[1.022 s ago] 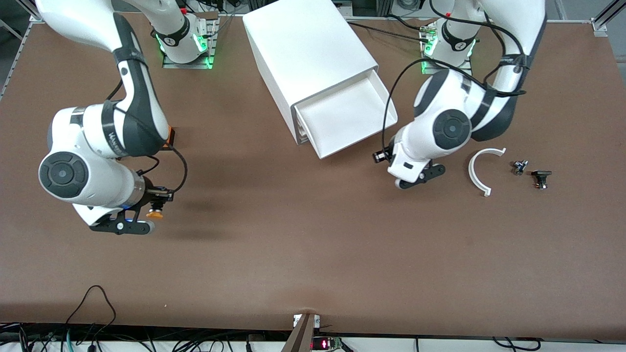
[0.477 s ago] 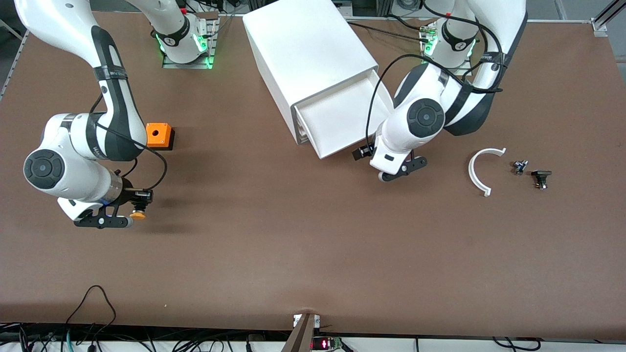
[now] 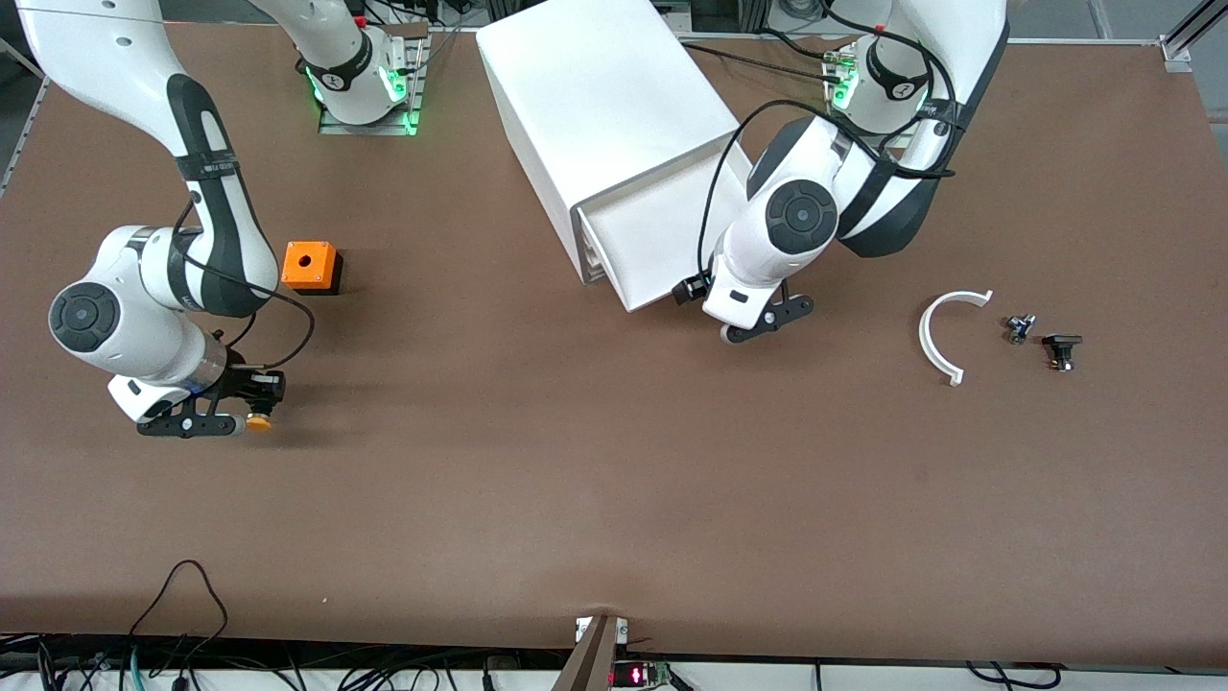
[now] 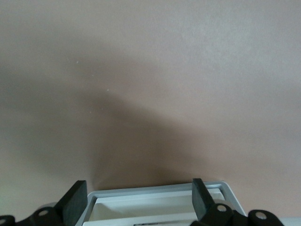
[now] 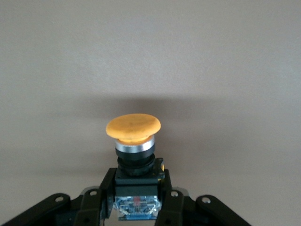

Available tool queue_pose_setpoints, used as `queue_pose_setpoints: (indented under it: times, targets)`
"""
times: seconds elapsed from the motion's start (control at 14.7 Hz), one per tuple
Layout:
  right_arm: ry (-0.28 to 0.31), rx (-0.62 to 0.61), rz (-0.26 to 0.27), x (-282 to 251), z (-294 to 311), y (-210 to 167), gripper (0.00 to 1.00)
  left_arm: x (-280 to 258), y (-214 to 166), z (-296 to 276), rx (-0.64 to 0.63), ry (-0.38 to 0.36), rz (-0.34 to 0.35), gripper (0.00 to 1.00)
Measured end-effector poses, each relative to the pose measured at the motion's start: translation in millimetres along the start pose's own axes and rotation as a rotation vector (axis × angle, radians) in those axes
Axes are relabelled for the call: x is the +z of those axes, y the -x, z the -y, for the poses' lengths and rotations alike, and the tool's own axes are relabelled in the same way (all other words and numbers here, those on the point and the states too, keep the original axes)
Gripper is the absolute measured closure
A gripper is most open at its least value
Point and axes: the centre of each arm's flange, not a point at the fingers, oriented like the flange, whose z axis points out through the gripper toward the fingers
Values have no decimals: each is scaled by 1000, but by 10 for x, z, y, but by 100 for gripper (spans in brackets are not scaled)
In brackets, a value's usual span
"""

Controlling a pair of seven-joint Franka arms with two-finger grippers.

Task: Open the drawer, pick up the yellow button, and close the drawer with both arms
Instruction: 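Push the open drawer closed with the left gripper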

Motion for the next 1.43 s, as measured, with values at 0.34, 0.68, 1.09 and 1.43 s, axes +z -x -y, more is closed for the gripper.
queue_pose_setpoints:
  times: [0.34,0.68,1.09,1.43]
  targets:
    - [-7,-11,0,321,-177,42,59,60,299,-32,37,-17,12,2]
    - [2,-6,0,555,-234,54,59,153,578,-140,57,-29,29,2]
    - [-6,12,13,725,-261,83,59,199,807,-234,64,-24,57,2]
    - [-9,16,11,729,-263,82,59,264,1010,-288,73,-26,98,2]
